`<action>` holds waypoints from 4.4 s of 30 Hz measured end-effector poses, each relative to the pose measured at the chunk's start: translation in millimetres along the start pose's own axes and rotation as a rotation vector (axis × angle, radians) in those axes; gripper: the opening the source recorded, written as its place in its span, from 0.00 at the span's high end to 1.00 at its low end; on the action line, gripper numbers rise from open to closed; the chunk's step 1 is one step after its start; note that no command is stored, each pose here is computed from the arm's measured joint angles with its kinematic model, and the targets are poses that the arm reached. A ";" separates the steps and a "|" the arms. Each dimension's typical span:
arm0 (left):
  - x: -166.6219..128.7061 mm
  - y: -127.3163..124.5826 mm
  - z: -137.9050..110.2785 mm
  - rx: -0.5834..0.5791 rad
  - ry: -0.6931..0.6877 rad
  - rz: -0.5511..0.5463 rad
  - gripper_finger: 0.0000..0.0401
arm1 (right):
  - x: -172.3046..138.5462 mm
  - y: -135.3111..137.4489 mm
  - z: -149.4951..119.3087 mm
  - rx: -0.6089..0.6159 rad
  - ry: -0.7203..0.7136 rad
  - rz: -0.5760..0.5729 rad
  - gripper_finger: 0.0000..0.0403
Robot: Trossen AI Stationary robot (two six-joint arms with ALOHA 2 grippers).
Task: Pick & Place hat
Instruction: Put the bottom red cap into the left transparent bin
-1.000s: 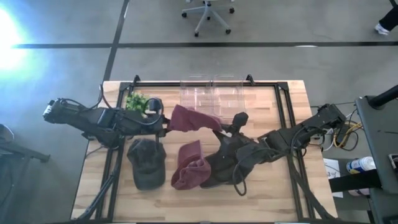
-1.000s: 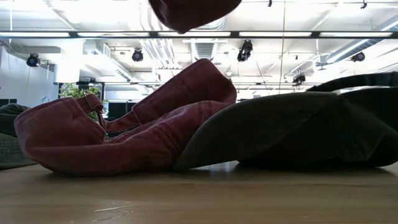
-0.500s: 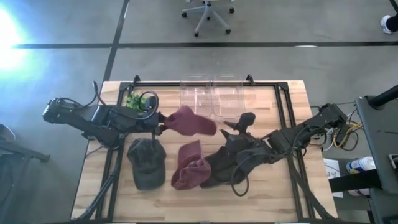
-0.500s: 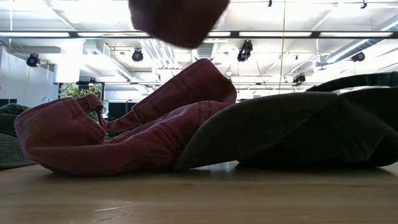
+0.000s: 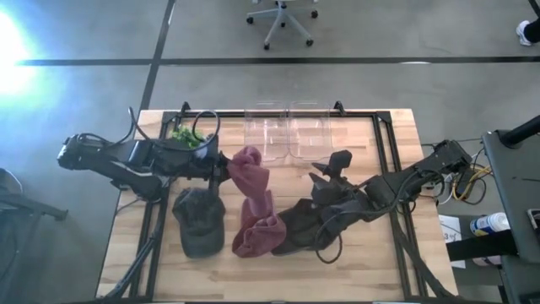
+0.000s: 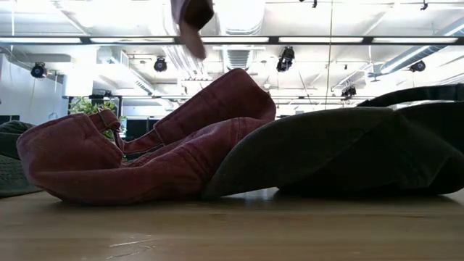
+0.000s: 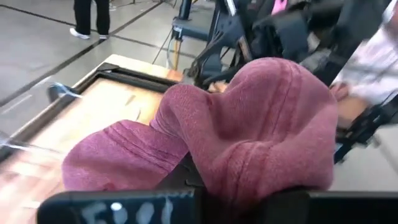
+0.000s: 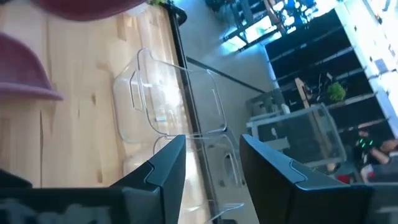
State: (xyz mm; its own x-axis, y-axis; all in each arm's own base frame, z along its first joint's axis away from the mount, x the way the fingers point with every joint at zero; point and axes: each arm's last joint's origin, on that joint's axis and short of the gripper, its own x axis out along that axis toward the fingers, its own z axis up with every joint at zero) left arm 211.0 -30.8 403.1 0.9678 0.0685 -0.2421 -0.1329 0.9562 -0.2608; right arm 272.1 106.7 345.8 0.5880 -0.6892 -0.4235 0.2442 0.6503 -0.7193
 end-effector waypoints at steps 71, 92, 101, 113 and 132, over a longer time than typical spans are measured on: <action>148.6 246.1 50.9 -0.020 0.955 0.504 0.92 | -10.6 -25.2 -68.5 0.441 0.298 -0.033 0.67; 210.0 287.4 4.7 -0.172 0.989 0.451 0.89 | -8.2 -21.1 -75.6 0.448 0.302 -0.038 0.67; 200.3 293.5 25.2 -0.122 0.864 0.471 0.83 | -6.9 -19.9 -75.9 0.472 0.301 -0.042 0.67; 193.6 285.1 41.8 -0.073 0.784 0.493 0.62 | 43.8 -33.3 -55.2 0.631 0.281 0.020 0.67; 124.9 233.0 74.5 0.177 0.771 0.471 0.61 | 136.9 -107.5 -68.6 0.572 0.113 0.235 0.67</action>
State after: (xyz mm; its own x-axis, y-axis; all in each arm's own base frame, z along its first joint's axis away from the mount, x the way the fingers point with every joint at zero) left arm 316.8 221.7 381.7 0.4033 0.3140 -0.8595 -0.3813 0.9115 0.1541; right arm 273.5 -79.5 327.3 0.5984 -0.5159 -0.6130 0.5108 0.8351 -0.2042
